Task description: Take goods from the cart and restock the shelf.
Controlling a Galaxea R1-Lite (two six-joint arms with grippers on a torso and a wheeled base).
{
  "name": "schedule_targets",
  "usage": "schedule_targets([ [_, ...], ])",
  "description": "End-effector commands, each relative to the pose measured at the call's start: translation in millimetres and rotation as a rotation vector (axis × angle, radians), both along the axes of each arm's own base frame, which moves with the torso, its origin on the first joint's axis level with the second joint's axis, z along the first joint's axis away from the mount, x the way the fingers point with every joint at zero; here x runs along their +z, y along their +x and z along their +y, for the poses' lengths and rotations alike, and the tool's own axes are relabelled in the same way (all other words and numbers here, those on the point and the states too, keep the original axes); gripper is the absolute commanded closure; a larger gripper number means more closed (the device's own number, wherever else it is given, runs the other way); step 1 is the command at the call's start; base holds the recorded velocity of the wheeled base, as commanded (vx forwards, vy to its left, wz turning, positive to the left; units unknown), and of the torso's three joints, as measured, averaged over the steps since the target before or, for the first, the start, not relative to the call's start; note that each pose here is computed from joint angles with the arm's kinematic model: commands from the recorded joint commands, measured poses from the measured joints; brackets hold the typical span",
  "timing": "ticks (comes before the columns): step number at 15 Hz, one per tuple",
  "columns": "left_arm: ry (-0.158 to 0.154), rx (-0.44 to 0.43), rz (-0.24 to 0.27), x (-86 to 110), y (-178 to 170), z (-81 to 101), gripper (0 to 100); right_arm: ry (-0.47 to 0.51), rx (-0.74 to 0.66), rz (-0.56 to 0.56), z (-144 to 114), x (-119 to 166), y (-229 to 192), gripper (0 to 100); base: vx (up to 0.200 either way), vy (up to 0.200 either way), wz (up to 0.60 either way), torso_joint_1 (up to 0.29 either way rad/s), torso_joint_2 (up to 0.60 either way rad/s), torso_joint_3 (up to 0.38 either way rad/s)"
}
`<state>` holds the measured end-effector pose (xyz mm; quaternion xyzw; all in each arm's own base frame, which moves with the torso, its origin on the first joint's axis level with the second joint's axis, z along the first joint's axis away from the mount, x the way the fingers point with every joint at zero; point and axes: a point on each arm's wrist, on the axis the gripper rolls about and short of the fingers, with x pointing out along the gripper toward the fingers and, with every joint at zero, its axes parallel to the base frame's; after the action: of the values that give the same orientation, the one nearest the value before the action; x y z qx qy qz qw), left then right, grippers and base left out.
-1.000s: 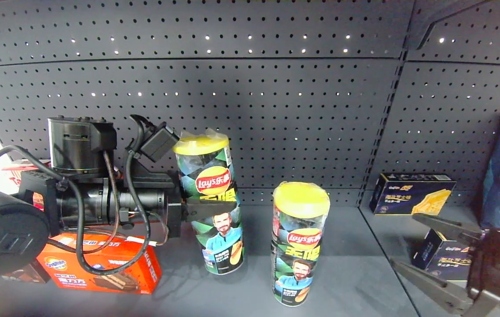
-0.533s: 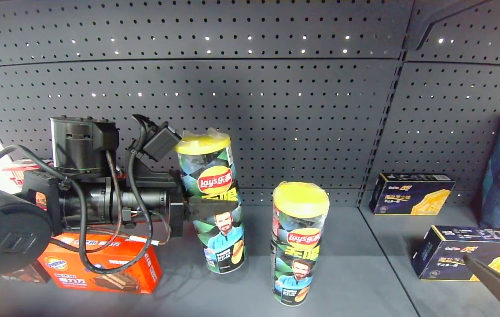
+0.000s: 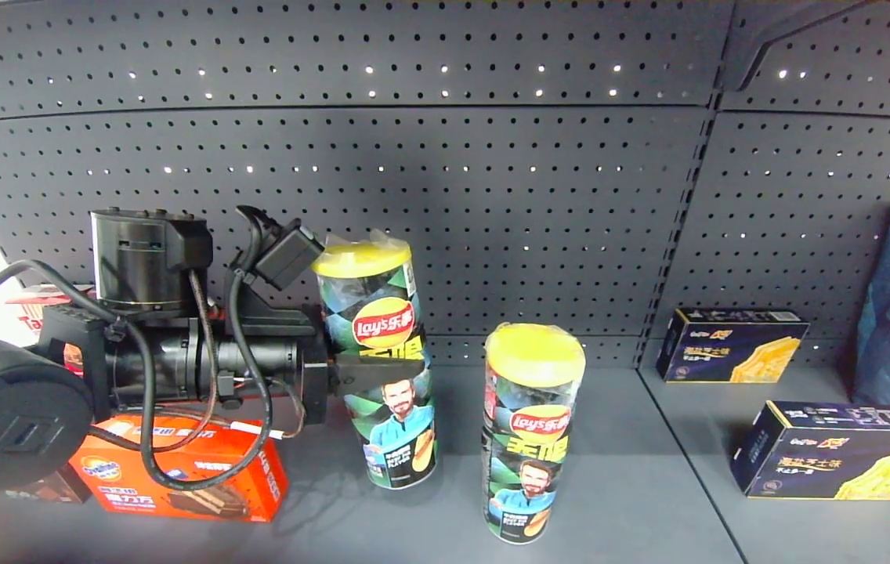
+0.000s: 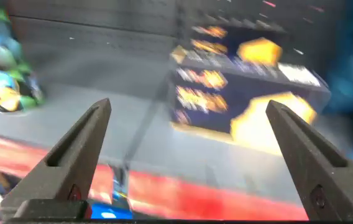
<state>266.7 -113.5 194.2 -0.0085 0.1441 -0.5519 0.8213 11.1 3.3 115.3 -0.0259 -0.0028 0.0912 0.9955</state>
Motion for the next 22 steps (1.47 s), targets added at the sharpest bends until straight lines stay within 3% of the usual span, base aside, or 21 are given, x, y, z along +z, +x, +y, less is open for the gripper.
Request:
schedule_targets([
  [1,0.005,-0.006,0.008,-2.4,-4,-1.9,100,0.024,-0.136,-0.072,-5,-23,-28,0,0.0,0.0,0.0,0.0,0.0,0.0],
  [3,0.024,0.025,0.014,-5.1,-9,-2.4,100,0.031,-0.2,0.036,-6,-33,-28,0,0.0,0.0,0.0,0.0,0.0,0.0],
  [8,0.043,0.047,0.022,-8.7,-16,-3.7,100,0.095,-0.317,-0.012,-6,-34,-32,0,0.0,0.0,0.0,0.0,0.0,0.0],
  [11,0.035,0.06,0.008,-3.7,-12,-1.3,100,0.087,-0.336,-0.024,-6,-34,-32,0,0.0,0.0,0.0,0.0,0.0,0.0],
  [13,0.019,0.06,-0.021,4.0,-9,-0.6,100,0.095,-0.248,-0.041,-5,-35,-34,0,0.0,0.0,0.0,0.0,0.0,0.0],
  [14,0.013,0.06,-0.025,4.4,-6,4.6,100,0.088,-0.196,0.001,-4,-39,-34,0,0.0,0.0,0.0,0.0,0.0,0.0],
  [22,-0.009,0.1,-0.083,6.0,7,19.5,100,0.055,-0.194,0.009,-4,-40,-34,0,0.0,0.0,0.0,0.0,0.0,0.0],
])
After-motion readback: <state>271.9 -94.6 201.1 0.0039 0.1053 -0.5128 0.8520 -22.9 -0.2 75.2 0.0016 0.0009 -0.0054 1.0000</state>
